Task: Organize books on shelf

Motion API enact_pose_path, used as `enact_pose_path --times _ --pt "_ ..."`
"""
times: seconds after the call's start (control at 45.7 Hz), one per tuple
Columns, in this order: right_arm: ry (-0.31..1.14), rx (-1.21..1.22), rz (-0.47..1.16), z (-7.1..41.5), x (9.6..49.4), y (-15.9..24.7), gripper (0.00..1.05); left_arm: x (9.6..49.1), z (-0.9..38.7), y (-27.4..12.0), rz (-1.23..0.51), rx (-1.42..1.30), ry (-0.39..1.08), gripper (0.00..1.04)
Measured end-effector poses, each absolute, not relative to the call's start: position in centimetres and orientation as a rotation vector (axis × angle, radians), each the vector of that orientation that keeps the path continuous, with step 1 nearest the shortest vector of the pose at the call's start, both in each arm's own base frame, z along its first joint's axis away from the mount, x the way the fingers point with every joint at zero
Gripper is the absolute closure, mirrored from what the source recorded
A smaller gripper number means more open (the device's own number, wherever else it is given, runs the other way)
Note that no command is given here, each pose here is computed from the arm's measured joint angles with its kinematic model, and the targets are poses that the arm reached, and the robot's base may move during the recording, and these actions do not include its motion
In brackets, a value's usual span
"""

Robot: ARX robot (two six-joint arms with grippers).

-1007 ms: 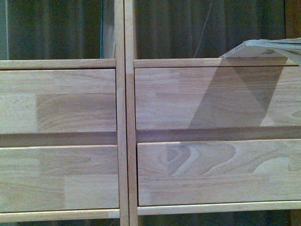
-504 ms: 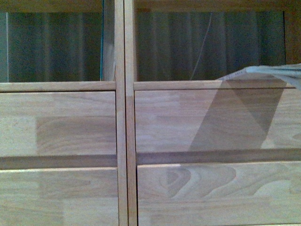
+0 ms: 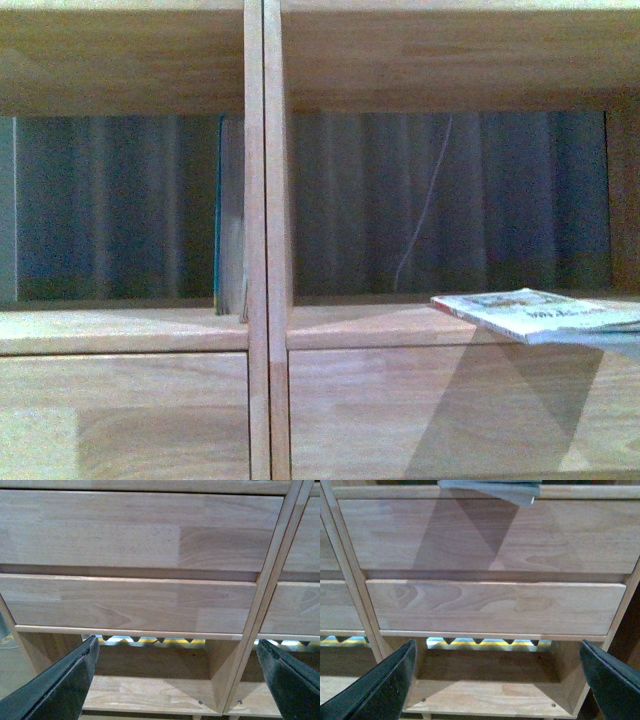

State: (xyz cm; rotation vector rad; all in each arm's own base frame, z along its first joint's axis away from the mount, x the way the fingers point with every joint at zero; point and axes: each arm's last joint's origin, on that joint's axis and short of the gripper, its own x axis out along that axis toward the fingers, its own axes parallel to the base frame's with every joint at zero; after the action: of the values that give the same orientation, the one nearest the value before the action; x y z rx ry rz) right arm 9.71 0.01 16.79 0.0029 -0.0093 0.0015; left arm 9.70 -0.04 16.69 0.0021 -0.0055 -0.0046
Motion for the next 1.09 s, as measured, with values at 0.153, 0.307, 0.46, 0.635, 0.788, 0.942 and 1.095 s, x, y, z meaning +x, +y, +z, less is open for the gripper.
enact_pose_path --times 0.153,0.307,0.46,0.635,0.788,0.942,1.095 --pt "-0.009 0.003 0.002 16.8 9.7 0.0 0.07 9.7 16.7 0.0 -0.005 0.002 -0.006 0.07" --pt "-0.009 0.003 0.002 16.8 9.7 0.0 0.07 9.7 16.7 0.0 -0.005 0.002 -0.006 0.07" --pt "0.088 0.035 0.009 16.3 9.9 0.0 0.07 9.7 16.7 0.0 -0.005 0.002 -0.006 0.07" --pt "0.212 0.257 0.023 18.8 12.1 -1.0 0.07 9.7 16.7 0.0 -0.005 0.002 -0.006 0.07" --pt "0.362 0.548 0.085 20.9 15.4 -1.8 0.07 9.7 16.7 0.0 -0.005 0.002 -0.006 0.07" --pt "0.453 0.790 0.112 22.1 18.6 -2.0 0.07 9.7 16.7 0.0 -0.005 0.002 -0.006 0.07" --pt "0.477 0.950 0.093 23.2 22.1 -2.0 0.07 9.7 16.7 0.0 -0.005 0.002 -0.006 0.07"
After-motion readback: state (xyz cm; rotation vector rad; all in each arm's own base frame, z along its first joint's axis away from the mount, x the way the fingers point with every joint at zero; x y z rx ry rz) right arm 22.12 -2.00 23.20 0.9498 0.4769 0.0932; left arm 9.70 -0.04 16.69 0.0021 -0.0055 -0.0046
